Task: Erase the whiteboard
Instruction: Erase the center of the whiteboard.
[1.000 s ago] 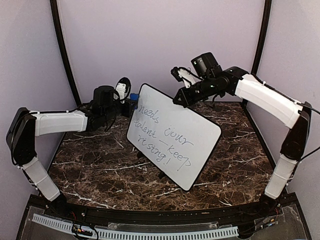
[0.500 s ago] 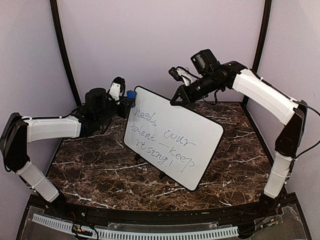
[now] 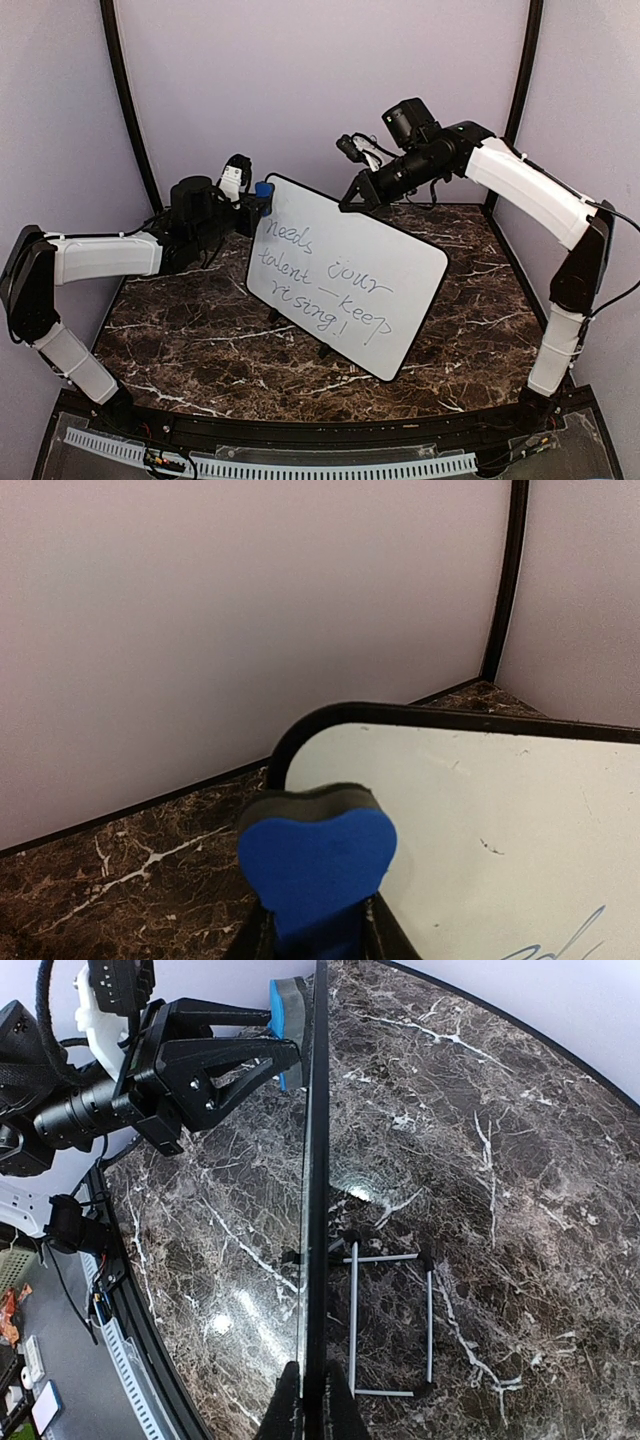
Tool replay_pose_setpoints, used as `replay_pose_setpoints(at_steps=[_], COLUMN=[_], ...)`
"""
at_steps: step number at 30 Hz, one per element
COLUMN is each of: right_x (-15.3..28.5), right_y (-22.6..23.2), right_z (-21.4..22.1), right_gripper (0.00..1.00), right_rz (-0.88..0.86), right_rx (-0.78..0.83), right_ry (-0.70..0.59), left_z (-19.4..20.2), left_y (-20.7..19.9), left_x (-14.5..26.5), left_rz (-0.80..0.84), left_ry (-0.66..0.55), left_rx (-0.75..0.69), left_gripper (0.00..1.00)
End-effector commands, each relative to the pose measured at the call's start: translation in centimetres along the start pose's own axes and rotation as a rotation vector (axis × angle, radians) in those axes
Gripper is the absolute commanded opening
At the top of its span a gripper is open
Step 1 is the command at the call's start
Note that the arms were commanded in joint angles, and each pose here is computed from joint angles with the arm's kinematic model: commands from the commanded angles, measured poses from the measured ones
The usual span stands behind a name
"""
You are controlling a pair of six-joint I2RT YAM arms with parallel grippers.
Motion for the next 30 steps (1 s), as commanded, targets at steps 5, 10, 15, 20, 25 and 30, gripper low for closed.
replay_pose_setpoints(at_steps=[5, 10, 15, 20, 25, 30], right_x=[-0.5, -0.4, -0.2, -0.3, 0.0, 0.2], right_y=[1.8, 2.2, 2.3, 2.3, 2.2, 1.9], right_z=[2.1, 2.0, 1.8, 1.5, 0.9, 0.3], right_gripper=[0.05, 0.08, 0.10, 0.10, 0.09, 0.07], right_rz=[-0.125, -0.155, -0.169, -0.166, -0.152, -0.133], right_rx=[-0.049, -0.055, -0.060, -0.069, -0.062, -0.064], right_ry=[0.092, 0.084, 0.075, 0.069, 0.051, 0.035], left_z=[-0.6, -0.7, -0.6, -0.5, -0.2, 0.0], left_y=[-0.4, -0.4, -0.4, -0.4, -0.4, -0.4], left_x=[-0.1, -0.1, -0.1, -0.1, -0.2, -0.3], left_rz=[0.022, 0.025, 0.026, 0.026, 0.028, 0.030], left_ry=[-0.036, -0.036, -0.035, -0.031, -0.024, -0.021], left_rx=[-0.003, -0.002, -0.001, 0.000, 0.002, 0.006], left_gripper=[0.00, 0.00, 0.00, 0.00, 0.00, 0.00])
Point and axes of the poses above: each gripper's point midway between its finger pads, its own x axis back along the fingers, its own y axis along the line the jaws close on, z = x × y, the point moved 6 cm from there along x, back along the fingers, and after that the axes turned 8 degrees about x, right-handed, at the moved point
